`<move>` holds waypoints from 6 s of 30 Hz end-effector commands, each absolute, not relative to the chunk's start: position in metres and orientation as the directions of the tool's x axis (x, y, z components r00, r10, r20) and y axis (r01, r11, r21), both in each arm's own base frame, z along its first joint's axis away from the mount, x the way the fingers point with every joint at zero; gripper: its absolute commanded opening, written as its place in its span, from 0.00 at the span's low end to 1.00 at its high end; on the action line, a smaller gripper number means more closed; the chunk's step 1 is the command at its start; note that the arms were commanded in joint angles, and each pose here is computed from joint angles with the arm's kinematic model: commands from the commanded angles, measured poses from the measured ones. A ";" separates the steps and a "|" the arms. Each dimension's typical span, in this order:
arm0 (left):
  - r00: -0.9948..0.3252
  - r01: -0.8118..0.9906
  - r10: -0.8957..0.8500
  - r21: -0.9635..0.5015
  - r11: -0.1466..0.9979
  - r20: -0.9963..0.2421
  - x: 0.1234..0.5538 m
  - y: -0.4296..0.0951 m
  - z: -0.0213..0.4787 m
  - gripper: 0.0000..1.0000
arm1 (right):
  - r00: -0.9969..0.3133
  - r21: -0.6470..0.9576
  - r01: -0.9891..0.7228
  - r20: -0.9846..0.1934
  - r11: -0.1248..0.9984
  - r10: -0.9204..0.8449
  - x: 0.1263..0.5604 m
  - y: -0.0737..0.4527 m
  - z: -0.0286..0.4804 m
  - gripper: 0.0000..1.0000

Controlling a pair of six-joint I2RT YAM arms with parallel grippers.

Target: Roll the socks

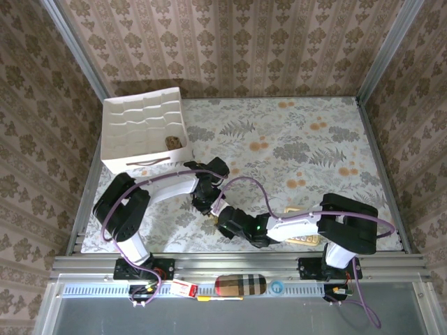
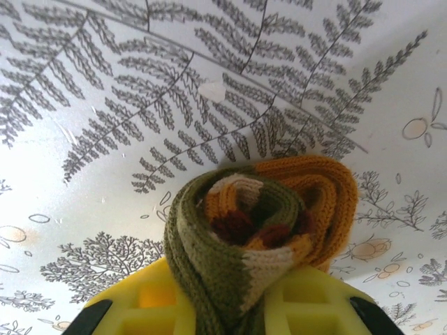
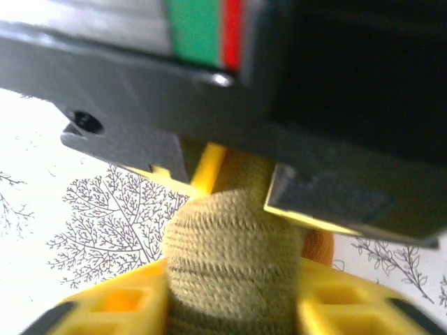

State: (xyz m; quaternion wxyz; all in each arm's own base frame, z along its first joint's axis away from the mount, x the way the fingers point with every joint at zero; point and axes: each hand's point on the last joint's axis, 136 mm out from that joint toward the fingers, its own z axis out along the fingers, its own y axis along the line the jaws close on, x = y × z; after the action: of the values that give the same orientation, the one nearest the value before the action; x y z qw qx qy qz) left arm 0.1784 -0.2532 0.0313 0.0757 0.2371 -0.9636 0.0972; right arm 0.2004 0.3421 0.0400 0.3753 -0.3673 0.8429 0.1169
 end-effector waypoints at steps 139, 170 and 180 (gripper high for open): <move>-0.601 -0.279 -0.214 -0.049 0.959 -0.770 0.444 -0.024 0.105 0.03 | -0.173 -0.076 -0.540 -0.965 0.838 -0.199 0.324 0.204 0.311 0.59; -0.535 -0.509 -0.413 -0.109 0.854 -0.737 0.266 -0.008 0.198 1.00 | -0.355 -0.113 0.191 -0.934 0.975 -0.039 0.287 0.041 0.265 1.00; -0.527 -0.290 0.057 0.242 0.926 -0.848 0.294 0.016 0.153 1.00 | -0.411 -0.226 0.065 -0.894 0.972 -0.181 0.325 0.018 0.130 1.00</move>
State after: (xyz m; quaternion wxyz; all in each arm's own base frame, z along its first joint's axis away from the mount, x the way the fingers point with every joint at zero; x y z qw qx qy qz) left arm 0.2637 0.0065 0.1250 -0.4118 0.0959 -0.8924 -0.1579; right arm 0.2942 0.0067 0.1048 0.4642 -0.0288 0.8722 -0.1514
